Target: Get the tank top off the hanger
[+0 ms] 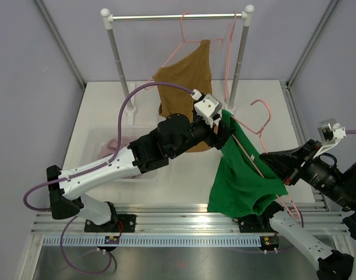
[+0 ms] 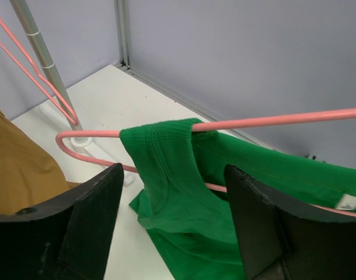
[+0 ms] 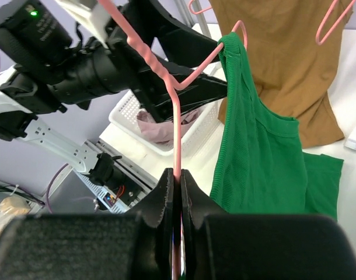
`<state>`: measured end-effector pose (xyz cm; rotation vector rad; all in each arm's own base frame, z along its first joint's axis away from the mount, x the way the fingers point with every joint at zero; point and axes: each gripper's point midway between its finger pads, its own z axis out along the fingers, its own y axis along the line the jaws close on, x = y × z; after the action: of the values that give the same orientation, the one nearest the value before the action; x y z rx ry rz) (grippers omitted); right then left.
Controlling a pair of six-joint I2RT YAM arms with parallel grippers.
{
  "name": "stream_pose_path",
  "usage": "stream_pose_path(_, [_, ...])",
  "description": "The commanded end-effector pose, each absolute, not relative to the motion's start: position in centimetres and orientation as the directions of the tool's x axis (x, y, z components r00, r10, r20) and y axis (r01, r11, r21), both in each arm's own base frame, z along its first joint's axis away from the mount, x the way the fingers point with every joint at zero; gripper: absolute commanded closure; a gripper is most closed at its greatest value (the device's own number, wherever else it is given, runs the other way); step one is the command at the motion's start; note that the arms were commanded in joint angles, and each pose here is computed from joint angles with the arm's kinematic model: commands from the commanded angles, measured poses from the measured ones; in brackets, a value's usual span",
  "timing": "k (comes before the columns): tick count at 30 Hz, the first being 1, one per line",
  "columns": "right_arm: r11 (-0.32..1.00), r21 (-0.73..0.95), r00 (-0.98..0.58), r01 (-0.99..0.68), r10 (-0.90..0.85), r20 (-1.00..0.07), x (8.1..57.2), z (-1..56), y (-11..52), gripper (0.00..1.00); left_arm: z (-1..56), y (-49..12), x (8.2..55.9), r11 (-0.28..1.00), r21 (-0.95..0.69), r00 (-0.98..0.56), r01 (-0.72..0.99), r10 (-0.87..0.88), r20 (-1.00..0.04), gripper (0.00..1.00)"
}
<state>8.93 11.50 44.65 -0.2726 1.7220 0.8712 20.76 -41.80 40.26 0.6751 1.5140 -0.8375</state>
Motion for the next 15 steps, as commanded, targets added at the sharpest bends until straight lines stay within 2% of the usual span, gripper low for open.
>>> stream_pose_path(1, [0.620,0.392,-0.267,-0.679,0.289,-0.919,7.4,47.8,12.2,1.00,42.6,-41.7,21.7,0.602,-0.122,-0.070,0.789,-0.110,-0.992,0.32])
stream_pose_path(2, [0.612,0.397,-0.275,-0.684,0.288,-0.917,7.2,47.7,12.3,1.00,42.6,-41.7,21.8,0.609,-0.120,-0.066,0.784,-0.110,-0.992,0.40])
stream_pose_path(7, [0.613,0.395,-0.277,-0.684,0.282,-0.919,7.2,47.3,12.3,1.00,42.3,-41.3,22.5,0.645,-0.110,-0.057,0.756,-0.102,-0.993,0.62])
stream_pose_path(9, [0.622,0.389,-0.273,-0.679,0.278,-0.921,7.3,47.2,12.2,1.00,42.2,-40.8,22.9,0.669,-0.105,-0.053,0.736,-0.097,-0.994,0.79])
stream_pose_path(11, [0.643,0.382,-0.275,-0.664,0.265,-0.924,7.8,46.5,12.1,1.00,41.6,-40.3,23.2,0.692,-0.102,-0.058,0.715,-0.086,-0.995,0.87])
stream_pose_path(12, [0.650,0.382,-0.284,-0.657,0.256,-0.924,8.1,46.1,12.1,1.00,41.9,-39.7,23.3,0.703,-0.108,-0.056,0.703,-0.097,-0.994,0.96])
stream_pose_path(15, [0.659,0.374,-0.311,-0.652,0.217,-0.925,8.8,44.4,12.5,1.00,41.2,-37.2,24.5,0.776,-0.135,-0.081,0.616,-0.108,-0.991,1.00])
